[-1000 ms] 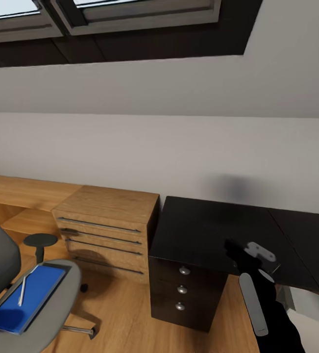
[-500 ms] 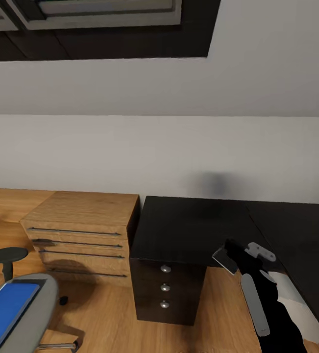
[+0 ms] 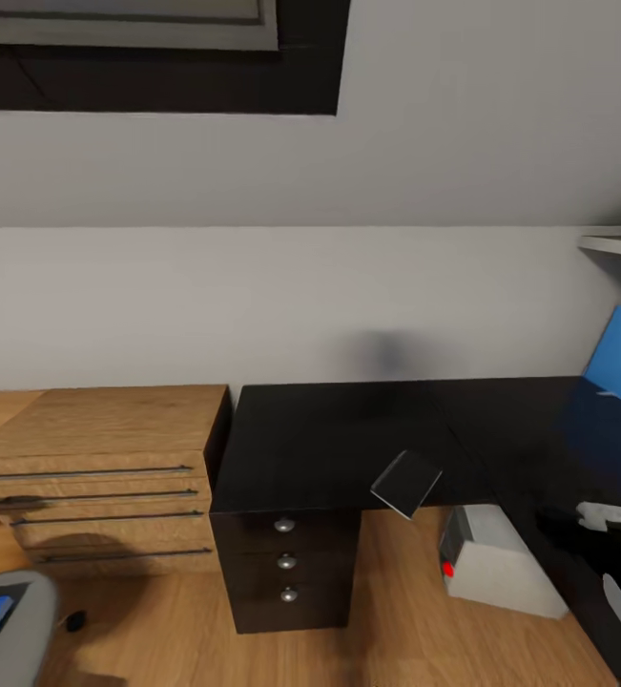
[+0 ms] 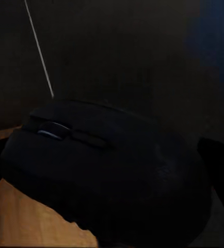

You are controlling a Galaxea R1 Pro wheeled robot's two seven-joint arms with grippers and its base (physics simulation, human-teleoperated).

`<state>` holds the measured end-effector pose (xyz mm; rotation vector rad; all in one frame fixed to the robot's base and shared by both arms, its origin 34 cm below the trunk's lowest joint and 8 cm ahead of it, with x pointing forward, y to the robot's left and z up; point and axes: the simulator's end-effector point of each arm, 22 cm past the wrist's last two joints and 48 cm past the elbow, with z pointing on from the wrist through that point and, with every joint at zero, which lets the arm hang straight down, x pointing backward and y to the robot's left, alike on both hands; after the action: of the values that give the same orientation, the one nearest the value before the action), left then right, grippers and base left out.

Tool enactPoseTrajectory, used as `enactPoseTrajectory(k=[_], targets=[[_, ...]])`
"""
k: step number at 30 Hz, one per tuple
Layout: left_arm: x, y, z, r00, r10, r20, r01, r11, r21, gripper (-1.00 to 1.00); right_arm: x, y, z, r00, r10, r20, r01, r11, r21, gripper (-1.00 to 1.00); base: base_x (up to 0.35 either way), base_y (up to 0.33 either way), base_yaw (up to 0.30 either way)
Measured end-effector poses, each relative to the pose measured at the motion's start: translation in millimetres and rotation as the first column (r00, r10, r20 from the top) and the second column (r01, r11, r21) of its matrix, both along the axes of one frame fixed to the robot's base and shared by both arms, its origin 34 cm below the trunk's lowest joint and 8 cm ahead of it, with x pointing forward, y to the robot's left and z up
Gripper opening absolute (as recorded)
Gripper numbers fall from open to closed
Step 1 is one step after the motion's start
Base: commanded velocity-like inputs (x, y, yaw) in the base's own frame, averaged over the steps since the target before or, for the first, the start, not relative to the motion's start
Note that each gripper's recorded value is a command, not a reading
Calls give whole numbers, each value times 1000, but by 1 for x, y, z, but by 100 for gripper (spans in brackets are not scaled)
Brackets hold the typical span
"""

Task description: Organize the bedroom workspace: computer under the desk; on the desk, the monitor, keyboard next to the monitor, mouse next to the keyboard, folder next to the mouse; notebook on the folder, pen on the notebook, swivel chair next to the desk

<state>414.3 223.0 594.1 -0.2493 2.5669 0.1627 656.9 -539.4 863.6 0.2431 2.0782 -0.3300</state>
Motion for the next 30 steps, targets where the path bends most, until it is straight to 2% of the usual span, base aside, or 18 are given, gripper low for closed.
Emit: enactPoseTrajectory(k=[3,6,30], targets=[[1,0,1,1000,0,4,0,1000,1,100,-2,-8,1,1000,12,-19,-14,998,-61,-100,0,0,-297],[1,0,1,1000,0,7,0,1000,2,100,-3,-9,2,1000,16,-23,-17,997,-75,-100,0,0,-296],[6,2,6,1000,1,23,-1,1000,3,100,-1,-1,5,999,31,-19,-33,996,-79,-100,0,0,-291]])
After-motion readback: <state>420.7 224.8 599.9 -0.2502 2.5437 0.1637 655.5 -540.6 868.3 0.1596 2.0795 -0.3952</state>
